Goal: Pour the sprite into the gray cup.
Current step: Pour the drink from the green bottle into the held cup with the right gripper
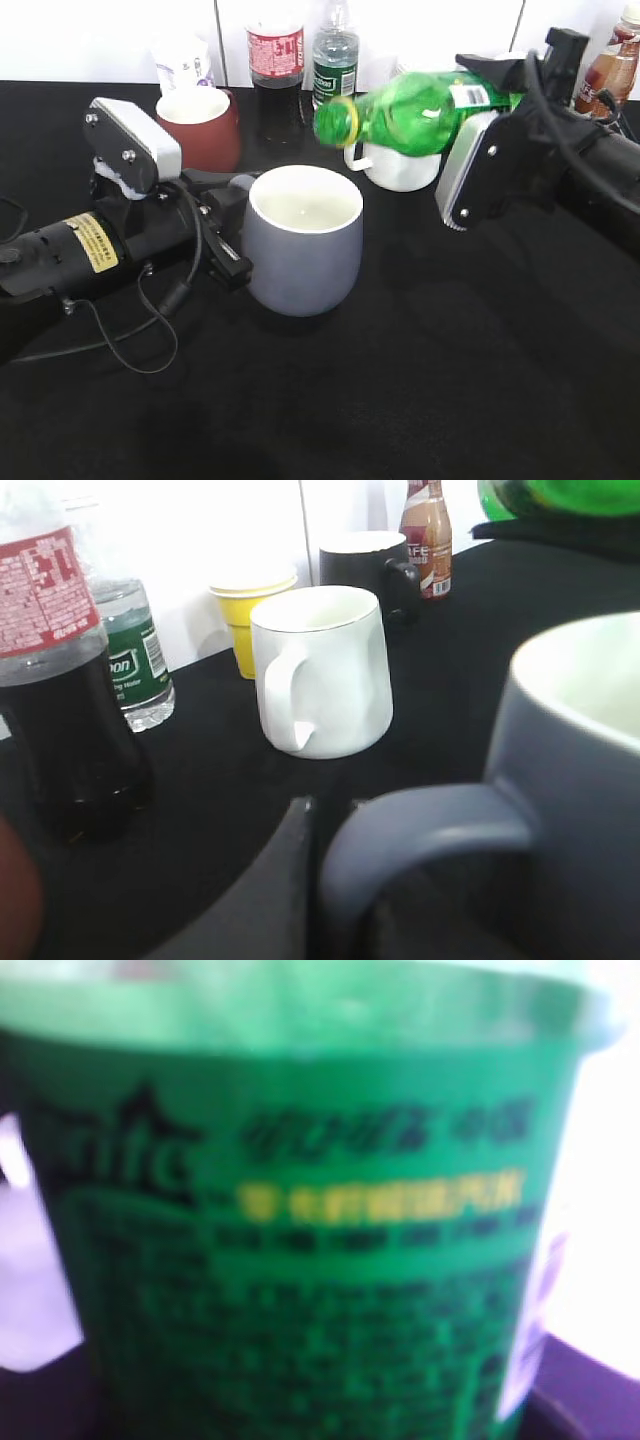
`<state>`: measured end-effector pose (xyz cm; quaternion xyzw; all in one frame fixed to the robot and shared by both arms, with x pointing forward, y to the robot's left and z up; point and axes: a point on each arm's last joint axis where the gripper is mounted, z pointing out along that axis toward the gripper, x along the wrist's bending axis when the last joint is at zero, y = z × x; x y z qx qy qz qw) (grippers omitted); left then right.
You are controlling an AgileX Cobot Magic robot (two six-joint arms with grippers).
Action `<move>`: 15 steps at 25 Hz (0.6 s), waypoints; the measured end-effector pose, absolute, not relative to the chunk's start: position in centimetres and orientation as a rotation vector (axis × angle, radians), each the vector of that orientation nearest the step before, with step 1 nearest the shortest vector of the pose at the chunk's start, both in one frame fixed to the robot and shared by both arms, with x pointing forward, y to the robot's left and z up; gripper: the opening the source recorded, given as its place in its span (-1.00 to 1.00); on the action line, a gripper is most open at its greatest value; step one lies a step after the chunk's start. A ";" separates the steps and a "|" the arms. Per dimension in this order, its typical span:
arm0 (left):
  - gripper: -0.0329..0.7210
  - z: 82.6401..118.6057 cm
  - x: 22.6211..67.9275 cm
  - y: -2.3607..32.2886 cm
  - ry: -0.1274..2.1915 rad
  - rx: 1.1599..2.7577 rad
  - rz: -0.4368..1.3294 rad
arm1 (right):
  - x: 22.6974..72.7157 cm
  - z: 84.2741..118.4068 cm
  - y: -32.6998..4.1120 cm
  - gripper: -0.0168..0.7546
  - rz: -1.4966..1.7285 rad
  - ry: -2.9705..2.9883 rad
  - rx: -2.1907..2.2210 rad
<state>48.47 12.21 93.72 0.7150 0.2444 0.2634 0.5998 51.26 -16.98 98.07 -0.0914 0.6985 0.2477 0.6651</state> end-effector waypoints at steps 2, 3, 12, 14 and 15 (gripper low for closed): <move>-0.78 93.7 48.4 12.2 0.564 1.662 0.609 | 51.3 98.1 -17.0 0.23 0.526 1.570 -0.237; -0.78 93.7 48.4 12.2 0.561 1.663 0.608 | 51.3 98.1 -17.0 0.23 0.510 1.566 -0.251; -0.78 93.7 48.4 12.2 0.556 1.665 0.607 | 51.5 98.8 -16.9 0.23 0.428 1.486 -0.325; -0.78 93.7 48.4 12.1 0.549 1.668 0.605 | 51.7 99.1 -16.8 0.23 0.408 1.465 -0.342; -0.78 93.7 48.4 12.1 0.547 1.668 0.604 | 51.7 99.1 -16.8 0.23 0.400 1.463 -0.349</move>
